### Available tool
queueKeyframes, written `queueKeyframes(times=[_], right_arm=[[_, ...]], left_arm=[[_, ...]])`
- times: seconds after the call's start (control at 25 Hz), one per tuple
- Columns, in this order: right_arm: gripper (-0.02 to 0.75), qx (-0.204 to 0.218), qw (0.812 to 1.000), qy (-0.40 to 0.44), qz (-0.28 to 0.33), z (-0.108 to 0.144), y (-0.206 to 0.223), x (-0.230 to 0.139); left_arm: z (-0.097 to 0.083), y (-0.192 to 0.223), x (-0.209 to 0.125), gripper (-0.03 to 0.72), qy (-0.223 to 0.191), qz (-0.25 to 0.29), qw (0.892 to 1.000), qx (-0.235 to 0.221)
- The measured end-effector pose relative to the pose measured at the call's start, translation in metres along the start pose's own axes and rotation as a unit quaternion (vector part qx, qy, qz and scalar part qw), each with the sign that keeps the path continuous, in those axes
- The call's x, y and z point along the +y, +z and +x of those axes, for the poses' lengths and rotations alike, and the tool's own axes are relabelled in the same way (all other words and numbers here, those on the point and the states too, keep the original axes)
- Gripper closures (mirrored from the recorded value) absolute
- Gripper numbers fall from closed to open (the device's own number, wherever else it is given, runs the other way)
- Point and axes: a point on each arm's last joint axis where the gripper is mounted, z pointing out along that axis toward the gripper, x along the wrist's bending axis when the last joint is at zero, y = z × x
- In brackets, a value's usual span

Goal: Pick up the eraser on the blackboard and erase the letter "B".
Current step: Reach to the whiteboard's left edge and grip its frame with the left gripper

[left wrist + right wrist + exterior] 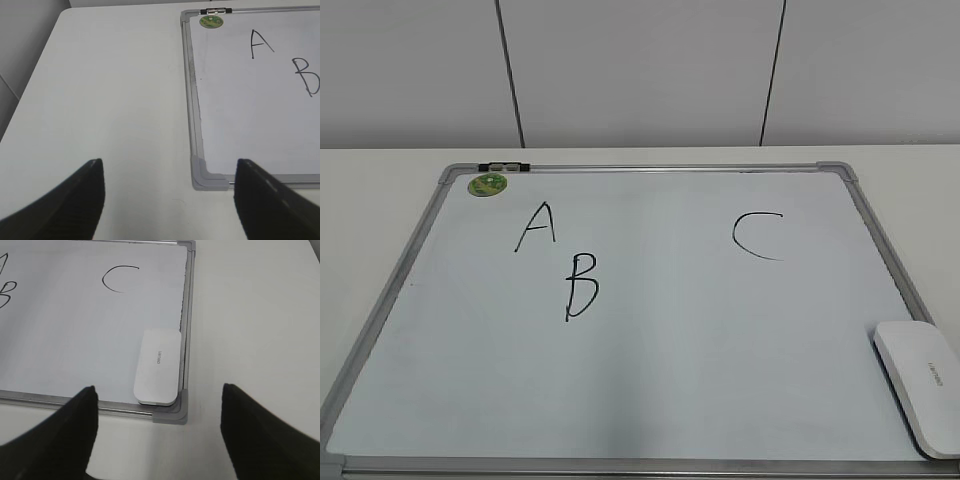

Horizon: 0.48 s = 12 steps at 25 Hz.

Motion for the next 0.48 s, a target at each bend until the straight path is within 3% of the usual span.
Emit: queueKeyframes(times=[0.48], right_arm=[[0.152,0.000,1.000,0.000,0.000,0.0000,0.0000,0.0000]], left_arm=[[0.0001,0.0000,0.0000,0.098,0.000,0.000,1.000,0.000]])
